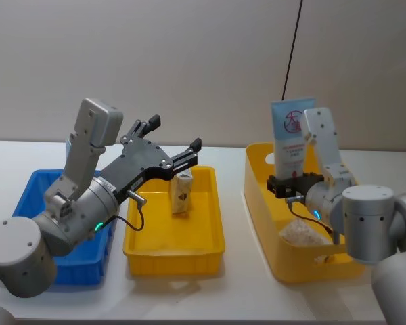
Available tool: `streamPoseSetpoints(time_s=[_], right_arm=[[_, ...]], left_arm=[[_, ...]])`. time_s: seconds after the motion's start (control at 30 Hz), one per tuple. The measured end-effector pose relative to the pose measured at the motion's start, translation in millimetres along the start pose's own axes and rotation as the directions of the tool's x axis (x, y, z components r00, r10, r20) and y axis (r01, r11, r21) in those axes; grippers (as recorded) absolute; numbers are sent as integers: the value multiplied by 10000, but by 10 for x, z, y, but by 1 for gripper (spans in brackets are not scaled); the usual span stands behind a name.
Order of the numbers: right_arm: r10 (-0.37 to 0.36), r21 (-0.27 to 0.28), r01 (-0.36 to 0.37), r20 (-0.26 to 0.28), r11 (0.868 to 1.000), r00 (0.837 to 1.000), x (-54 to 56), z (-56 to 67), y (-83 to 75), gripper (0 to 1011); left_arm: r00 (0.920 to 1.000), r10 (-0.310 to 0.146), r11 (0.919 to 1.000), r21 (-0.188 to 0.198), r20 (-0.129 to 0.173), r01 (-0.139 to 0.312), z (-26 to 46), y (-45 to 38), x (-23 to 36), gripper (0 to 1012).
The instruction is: Bimanual collaborative sorting of washing and personal care products
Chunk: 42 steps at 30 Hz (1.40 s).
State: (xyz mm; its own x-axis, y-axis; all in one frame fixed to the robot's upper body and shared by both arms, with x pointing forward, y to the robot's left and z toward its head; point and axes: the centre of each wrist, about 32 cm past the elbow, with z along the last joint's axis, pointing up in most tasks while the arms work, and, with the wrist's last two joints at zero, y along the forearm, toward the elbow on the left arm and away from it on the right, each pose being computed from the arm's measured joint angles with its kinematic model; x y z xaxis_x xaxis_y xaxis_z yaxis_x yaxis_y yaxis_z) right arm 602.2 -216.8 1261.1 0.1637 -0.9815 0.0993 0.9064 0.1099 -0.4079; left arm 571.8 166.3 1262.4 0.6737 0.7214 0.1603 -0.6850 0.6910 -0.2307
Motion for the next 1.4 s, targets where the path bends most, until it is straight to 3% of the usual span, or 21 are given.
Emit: streamPoseSetpoints(time_s=[0.43,0.87,1.17,1.4], right_arm=[[-170,-381,178,206,9991,9996,46,12,4,635],[-81,-398,92,275,9992,9996,107,35,-45,996],[46,-269,-42,163,9996,9999,190,20,-91,1004],[188,168,-188,-29,9997,9998,266,8,-154,1004]], left_arm=[[10000,0,10000,1,0,0,0,0,0,1001],[10000,0,10000,0,0,0,0,0,0,1001],[10000,1,10000,1,1,-1,0,0,0,1001],[10000,0,10000,0,1,0,0,0,0,1001]])
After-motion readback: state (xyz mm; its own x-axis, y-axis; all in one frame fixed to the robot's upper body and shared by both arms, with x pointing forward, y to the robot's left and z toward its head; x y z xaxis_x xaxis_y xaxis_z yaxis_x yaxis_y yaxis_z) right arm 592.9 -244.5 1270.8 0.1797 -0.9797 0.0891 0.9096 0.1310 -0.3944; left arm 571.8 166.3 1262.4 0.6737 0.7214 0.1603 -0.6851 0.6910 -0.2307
